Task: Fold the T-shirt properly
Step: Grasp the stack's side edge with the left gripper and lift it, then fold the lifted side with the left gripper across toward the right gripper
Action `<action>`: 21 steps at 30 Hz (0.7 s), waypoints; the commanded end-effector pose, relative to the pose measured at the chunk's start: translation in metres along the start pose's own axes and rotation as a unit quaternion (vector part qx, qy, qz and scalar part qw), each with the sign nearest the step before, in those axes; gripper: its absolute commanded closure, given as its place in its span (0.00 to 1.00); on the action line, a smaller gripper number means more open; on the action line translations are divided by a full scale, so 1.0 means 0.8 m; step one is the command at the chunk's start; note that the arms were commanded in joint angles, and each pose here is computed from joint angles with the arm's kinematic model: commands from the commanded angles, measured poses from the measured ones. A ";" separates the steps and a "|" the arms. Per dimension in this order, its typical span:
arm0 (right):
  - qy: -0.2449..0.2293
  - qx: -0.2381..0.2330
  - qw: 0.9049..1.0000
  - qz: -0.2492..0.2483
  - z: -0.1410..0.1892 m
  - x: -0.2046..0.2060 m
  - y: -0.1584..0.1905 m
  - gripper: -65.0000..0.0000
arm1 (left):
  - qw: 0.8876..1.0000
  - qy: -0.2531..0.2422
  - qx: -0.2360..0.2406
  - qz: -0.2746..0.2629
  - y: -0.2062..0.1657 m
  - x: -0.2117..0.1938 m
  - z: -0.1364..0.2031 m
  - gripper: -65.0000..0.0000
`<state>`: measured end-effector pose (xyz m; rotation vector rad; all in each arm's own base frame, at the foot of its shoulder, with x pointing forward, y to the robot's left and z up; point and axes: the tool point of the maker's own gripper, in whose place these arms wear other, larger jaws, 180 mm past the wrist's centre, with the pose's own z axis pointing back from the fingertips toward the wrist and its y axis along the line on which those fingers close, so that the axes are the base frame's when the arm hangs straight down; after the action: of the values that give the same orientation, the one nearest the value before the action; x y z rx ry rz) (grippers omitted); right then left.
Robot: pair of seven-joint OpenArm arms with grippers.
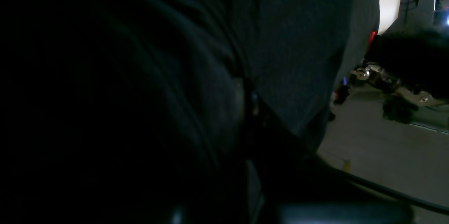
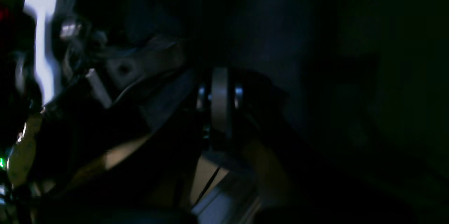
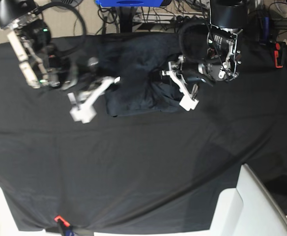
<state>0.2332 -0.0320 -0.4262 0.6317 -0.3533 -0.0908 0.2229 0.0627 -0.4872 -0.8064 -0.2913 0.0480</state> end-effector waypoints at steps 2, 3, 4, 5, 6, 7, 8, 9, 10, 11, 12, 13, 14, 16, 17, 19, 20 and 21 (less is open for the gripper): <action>-0.038 -0.005 0.999 -0.017 0.017 0.029 -0.013 0.97 | 1.000 -0.010 0.013 -0.007 0.001 0.020 0.012 1.00; -0.049 -0.010 0.998 -0.028 0.022 0.036 -0.020 0.97 | 1.000 -0.016 0.018 -0.009 0.000 0.026 0.017 1.00; -0.060 -0.015 0.997 -0.037 0.027 0.042 -0.029 0.97 | 0.999 -0.022 0.021 -0.013 -0.002 0.033 0.020 1.00; -0.071 -0.021 0.996 -0.047 0.033 0.049 -0.038 0.97 | 0.999 -0.023 0.026 -0.021 -0.002 0.038 0.025 1.00; -0.079 -0.026 0.995 -0.054 0.038 0.054 -0.045 0.97 | 0.999 -0.014 0.029 -0.034 -0.003 0.040 0.028 1.00; -0.087 -0.030 0.994 -0.060 0.043 0.058 -0.051 0.97 | 0.998 -0.003 0.034 -0.056 -0.007 0.051 0.030 1.00; -0.092 -0.033 0.993 -0.064 0.046 0.061 -0.056 0.97 | 0.997 0.009 0.039 -0.071 -0.010 0.058 0.030 1.00; -0.096 -0.035 0.993 -0.067 0.048 0.064 -0.058 0.97 | 0.995 0.020 0.044 -0.082 -0.014 0.063 0.028 1.00; -0.098 -0.036 0.992 -0.068 0.050 0.065 -0.060 0.97 | 0.994 0.028 0.049 -0.090 -0.019 0.067 0.024 1.00; -0.099 -0.036 0.992 -0.068 0.050 0.066 -0.060 0.97 | 0.993 0.039 0.054 -0.101 -0.024 0.070 0.020 1.00; -0.099 -0.036 0.992 -0.068 0.050 0.066 -0.060 0.97 | 0.990 0.054 0.063 -0.118 -0.027 0.072 0.015 1.00; -0.099 -0.036 0.992 -0.068 0.050 0.066 -0.060 0.97 | 0.987 0.066 0.069 -0.133 -0.031 0.073 0.011 1.00; -0.099 -0.036 0.992 -0.068 0.050 0.066 -0.060 0.97 | 0.982 0.079 0.075 -0.152 -0.037 0.072 0.004 1.00; -0.098 -0.037 0.992 -0.068 0.050 0.065 -0.060 0.97 | 0.973 0.097 0.088 -0.190 -0.045 0.077 -0.004 1.00; -0.098 -0.037 0.992 -0.068 0.050 0.065 -0.060 0.97 | 0.967 0.105 0.097 -0.210 -0.047 0.079 -0.006 1.00; -0.098 -0.039 0.992 -0.069 0.050 0.065 -0.063 0.97 | 0.949 0.131 0.121 -0.259 -0.048 0.077 -0.013 1.00; -0.098 -0.040 0.992 -0.069 0.051 0.065 -0.064 0.97 | 0.937 0.144 0.137 -0.289 -0.048 0.077 -0.017 1.00; -0.098 -0.040 0.992 -0.069 0.051 0.065 -0.064 0.97 | 0.924 0.158 0.149 -0.316 -0.047 0.073 -0.021 1.00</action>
<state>0.2607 -0.1031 -0.4199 0.5597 -0.4584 -0.3079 0.2703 0.0426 -0.4682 -0.3509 -0.1777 -0.6281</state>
